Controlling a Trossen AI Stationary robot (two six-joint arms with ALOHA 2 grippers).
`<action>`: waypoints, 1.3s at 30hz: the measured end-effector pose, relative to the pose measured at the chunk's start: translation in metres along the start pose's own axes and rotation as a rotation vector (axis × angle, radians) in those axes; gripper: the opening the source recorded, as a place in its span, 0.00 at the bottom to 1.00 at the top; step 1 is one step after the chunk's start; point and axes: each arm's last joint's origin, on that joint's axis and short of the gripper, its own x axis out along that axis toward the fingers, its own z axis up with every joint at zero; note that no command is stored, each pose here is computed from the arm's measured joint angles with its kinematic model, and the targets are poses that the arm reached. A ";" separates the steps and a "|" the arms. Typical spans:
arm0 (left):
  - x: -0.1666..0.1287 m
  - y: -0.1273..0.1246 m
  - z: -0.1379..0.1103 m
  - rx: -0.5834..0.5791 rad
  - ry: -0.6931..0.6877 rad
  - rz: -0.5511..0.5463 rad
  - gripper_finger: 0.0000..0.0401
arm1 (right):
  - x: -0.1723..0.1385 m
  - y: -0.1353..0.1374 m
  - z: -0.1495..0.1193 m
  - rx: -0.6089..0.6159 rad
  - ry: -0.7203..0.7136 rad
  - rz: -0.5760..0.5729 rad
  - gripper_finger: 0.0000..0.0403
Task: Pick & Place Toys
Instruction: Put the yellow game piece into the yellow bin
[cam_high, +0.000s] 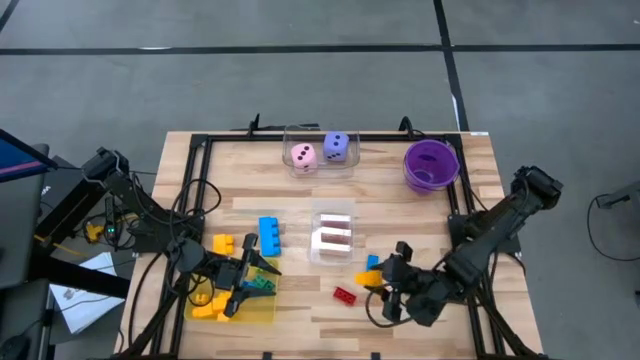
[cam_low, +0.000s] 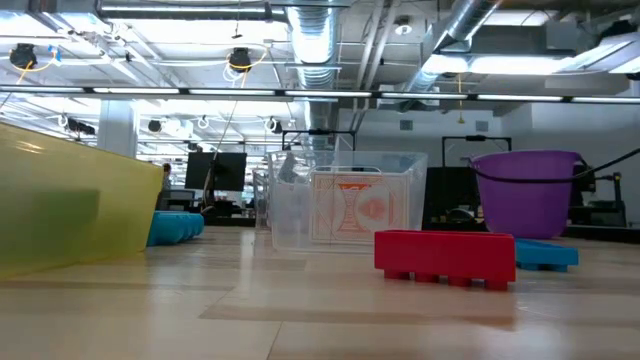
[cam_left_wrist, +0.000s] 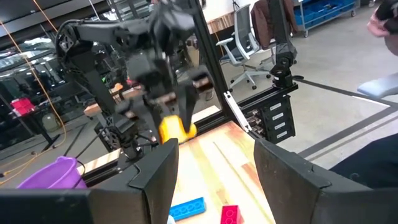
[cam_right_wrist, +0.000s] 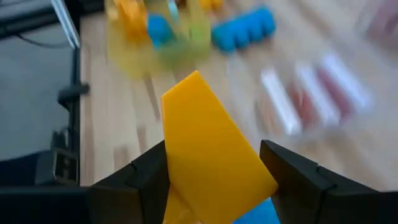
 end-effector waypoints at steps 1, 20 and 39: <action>0.000 0.000 0.000 0.000 0.000 0.002 0.51 | -0.003 0.002 0.006 -0.023 -0.030 -0.004 0.53; 0.028 -0.001 -0.031 0.265 0.176 0.162 0.54 | 0.014 -0.014 0.072 -0.325 -0.282 -0.177 0.53; 0.055 0.036 -0.039 -0.219 -0.025 0.443 0.83 | 0.080 0.020 0.059 -0.691 -0.365 -0.603 0.53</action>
